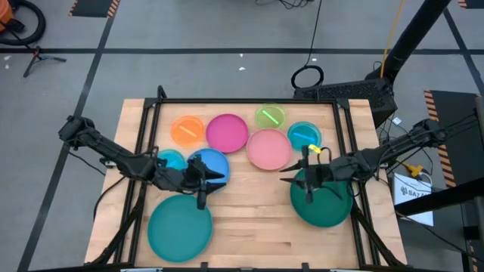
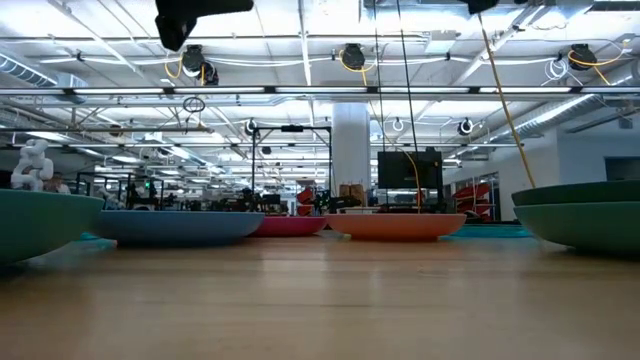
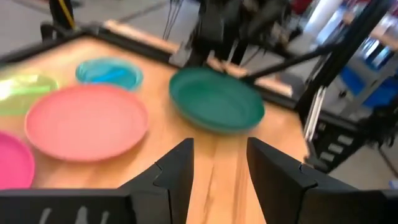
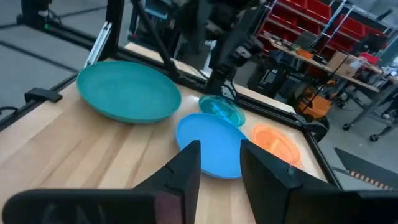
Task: Stack plastic plates
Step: Stack the green plate on top of the dark green plate
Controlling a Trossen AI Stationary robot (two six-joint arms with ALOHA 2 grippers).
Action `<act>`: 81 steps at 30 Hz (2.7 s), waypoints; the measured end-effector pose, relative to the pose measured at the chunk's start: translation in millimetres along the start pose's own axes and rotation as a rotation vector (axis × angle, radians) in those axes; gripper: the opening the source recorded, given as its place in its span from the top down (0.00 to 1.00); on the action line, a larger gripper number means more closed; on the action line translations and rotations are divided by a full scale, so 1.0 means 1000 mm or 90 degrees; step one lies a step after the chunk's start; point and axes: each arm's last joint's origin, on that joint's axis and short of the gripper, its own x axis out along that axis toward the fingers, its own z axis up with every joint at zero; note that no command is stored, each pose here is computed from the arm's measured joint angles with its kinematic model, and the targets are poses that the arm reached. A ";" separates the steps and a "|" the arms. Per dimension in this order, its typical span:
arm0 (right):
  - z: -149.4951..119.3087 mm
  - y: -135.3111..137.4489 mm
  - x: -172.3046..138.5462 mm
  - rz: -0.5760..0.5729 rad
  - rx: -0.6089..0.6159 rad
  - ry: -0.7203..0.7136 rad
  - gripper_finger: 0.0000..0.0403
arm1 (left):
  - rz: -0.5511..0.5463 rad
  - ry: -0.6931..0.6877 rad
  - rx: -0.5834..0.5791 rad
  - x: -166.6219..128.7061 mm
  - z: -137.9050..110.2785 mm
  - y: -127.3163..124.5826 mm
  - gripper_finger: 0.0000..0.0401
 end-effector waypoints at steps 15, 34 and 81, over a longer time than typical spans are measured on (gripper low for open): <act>-0.006 -0.007 -0.017 -0.011 0.039 -0.015 0.74 | 0.139 0.437 -0.103 -0.022 -0.029 -0.031 0.62; -0.006 -0.007 -0.016 -0.010 0.047 -0.012 0.74 | 0.274 0.636 0.097 -0.048 -0.073 -0.035 0.62; -0.006 -0.007 -0.016 -0.010 0.051 -0.012 0.74 | 0.292 0.641 0.157 -0.045 -0.136 0.009 0.62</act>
